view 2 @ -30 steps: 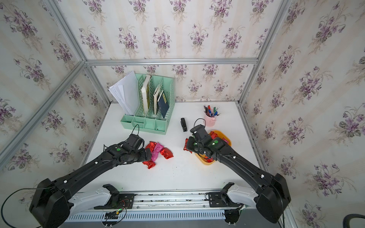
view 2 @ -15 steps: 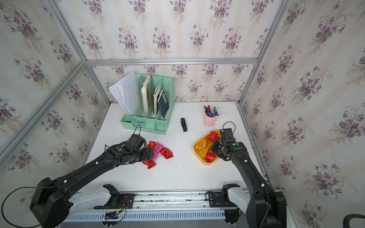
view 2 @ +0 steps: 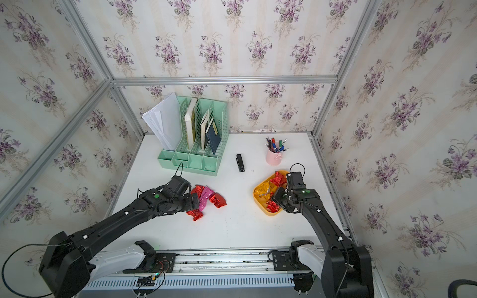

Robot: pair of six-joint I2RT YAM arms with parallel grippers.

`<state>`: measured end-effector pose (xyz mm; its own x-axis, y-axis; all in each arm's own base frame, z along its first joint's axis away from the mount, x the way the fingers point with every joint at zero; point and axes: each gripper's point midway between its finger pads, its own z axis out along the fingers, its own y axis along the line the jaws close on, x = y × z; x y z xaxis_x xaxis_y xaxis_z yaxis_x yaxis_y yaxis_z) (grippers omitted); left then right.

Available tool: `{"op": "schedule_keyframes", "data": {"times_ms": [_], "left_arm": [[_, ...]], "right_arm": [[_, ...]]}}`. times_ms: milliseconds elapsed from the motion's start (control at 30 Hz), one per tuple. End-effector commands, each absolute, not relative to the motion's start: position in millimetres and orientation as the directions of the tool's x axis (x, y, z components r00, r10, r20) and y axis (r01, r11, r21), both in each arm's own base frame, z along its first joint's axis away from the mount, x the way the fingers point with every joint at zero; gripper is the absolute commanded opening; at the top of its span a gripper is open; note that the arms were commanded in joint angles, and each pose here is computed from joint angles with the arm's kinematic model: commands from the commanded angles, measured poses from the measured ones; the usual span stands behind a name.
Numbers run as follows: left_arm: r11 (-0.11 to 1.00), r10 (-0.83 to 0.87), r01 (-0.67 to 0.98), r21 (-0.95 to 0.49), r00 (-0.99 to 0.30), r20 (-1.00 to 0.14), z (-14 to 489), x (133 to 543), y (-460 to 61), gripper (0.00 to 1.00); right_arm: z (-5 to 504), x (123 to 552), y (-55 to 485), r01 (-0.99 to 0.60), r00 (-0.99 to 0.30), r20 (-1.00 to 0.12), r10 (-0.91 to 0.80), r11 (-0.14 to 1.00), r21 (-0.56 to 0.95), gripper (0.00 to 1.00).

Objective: Put the tea bags into the storage box
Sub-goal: Place the tea bag in the storage box, then pick up the tea bag from the center of the board.

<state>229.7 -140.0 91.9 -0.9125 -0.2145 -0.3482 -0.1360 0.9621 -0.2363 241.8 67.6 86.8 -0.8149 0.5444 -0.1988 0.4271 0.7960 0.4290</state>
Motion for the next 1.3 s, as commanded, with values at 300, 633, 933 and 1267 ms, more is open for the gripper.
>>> {"op": "schedule_keyframes", "data": {"times_ms": [300, 633, 933, 1267], "left_arm": [[0.975, -0.153, -0.077, -0.209, -0.912, -0.381, 99.7, 243.8, -145.8, 0.99], [0.983, -0.138, -0.083, -0.166, -0.923, -0.359, 89.8, 226.4, -124.4, 0.99], [0.979, -0.174, -0.118, -0.166, -0.908, -0.38, 96.6, 206.7, -102.7, 0.99], [0.96, -0.272, -0.215, -0.182, -0.872, -0.406, 89.6, 185.0, -78.6, 0.99]], "right_arm": [[127.5, 247.9, 106.3, 0.346, -0.802, -0.269, 0.533, 0.782, 0.518, 0.72], [109.2, 229.3, 252.4, 0.085, -0.915, -0.292, 0.278, 0.841, 0.534, 0.7], [82.5, 257.7, 318.9, -0.206, -0.936, -0.337, -0.102, 0.935, 0.289, 0.54], [60.3, 269.2, 355.4, -0.366, -0.906, -0.295, -0.304, 0.913, 0.182, 0.47]]}}
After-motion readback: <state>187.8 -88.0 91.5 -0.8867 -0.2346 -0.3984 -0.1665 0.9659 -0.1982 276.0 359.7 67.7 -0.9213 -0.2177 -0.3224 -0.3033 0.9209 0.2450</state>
